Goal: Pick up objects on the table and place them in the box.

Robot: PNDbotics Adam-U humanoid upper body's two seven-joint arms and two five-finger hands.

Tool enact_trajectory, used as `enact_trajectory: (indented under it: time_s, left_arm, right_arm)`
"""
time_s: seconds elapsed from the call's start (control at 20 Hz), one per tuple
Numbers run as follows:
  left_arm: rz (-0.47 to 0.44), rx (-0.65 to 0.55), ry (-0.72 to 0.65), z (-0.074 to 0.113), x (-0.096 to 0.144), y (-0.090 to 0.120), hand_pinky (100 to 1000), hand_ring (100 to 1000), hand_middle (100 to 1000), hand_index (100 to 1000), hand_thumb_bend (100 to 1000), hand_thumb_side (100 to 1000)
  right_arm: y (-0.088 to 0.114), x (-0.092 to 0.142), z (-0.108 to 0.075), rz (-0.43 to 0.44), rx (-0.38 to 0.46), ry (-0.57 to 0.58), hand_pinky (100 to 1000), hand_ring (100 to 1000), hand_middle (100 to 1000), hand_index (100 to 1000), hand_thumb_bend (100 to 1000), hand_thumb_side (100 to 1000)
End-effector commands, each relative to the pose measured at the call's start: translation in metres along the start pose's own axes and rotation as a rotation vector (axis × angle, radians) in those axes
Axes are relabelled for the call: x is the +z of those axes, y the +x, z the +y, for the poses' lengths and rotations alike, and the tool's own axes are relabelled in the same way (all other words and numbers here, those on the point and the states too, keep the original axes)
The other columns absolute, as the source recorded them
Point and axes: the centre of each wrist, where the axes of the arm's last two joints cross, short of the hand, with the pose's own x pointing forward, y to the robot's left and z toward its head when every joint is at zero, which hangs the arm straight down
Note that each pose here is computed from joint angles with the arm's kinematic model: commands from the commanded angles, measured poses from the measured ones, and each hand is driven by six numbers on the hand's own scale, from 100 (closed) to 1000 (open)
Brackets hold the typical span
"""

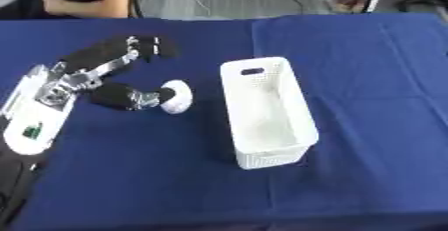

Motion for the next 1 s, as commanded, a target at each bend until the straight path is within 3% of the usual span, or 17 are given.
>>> enact_trajectory:
  time_s: [0.05,0.55,1.0]
  left_arm:
    - [-0.004,-0.013,0.074,0.008,-0.006,0.002,655,726,816,864,655,725]
    - [-0.016,-0.032,0.113,-0.003,-0.017,0.005,666,729,813,864,668,719]
    - [-0.039,-0.096,0.026,-0.009,-0.022,0.004,706,745,812,879,680,769]
  right_arm:
    - [0.005,-0.004,-0.004,-0.017,0.014,0.017,833,818,776,862,100,705]
    - [0.005,-0.004,-0.004,-0.017,0.012,0.017,833,818,776,862,100,705]
    - [0.004,-0.003,-0.004,-0.016,0.009,0.02,834,818,776,863,100,705]
